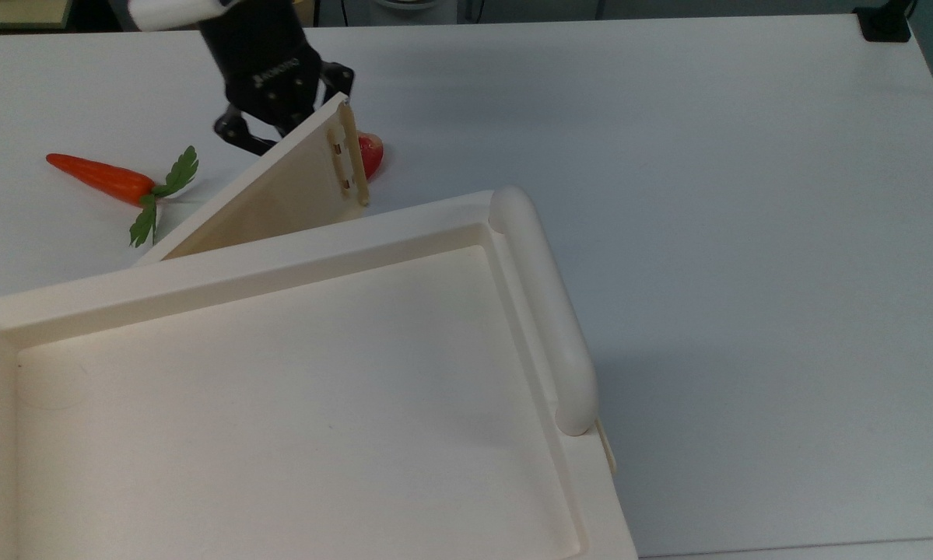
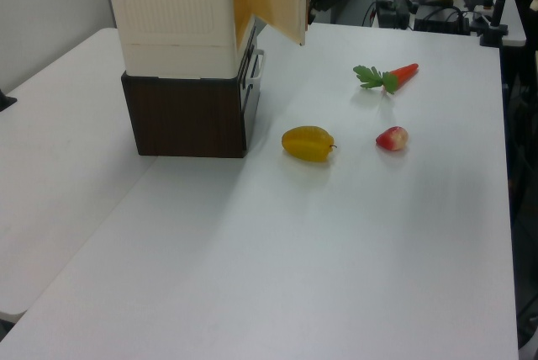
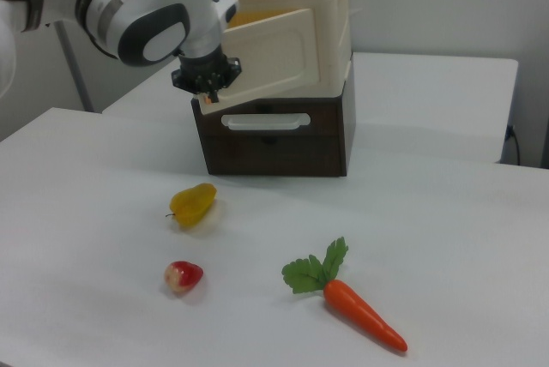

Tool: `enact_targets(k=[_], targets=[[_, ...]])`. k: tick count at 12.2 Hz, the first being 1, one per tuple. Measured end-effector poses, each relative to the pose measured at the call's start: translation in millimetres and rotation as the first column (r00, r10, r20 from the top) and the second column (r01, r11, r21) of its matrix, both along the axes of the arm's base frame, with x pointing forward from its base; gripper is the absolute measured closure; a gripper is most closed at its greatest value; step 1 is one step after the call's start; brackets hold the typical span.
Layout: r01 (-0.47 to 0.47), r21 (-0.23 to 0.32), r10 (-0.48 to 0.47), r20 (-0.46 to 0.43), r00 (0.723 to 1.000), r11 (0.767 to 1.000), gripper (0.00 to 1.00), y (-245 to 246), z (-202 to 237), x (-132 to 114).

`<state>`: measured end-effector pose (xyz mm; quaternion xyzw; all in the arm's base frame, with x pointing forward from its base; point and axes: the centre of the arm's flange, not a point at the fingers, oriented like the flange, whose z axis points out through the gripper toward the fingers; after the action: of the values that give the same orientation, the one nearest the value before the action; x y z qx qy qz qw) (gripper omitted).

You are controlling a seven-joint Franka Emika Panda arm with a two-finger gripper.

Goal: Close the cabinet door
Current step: 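Push the cream door with the gripper, swinging it toward the cabinet frame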

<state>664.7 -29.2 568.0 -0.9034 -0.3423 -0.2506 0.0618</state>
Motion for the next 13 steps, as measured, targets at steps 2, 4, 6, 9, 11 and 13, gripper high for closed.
enact_targets(k=[2, 4, 6, 9, 11, 13], targets=[[0.025, 0.001, -0.025, 0.037, 0.999, 1.000, 0.99, 15, 0, 7], [0.069, -0.009, -0.068, 0.107, 0.992, 0.998, 0.99, 14, 1, 16], [0.124, -0.018, -0.117, 0.234, 0.965, 0.992, 0.99, 24, -4, 32], [0.176, 0.015, -0.172, 0.302, 0.938, 0.984, 0.99, 54, -24, 49], [0.183, 0.036, -0.185, 0.324, 0.928, 0.982, 0.99, 67, -24, 53], [0.197, 0.058, -0.205, 0.343, 0.917, 0.979, 0.99, 73, -19, 55]])
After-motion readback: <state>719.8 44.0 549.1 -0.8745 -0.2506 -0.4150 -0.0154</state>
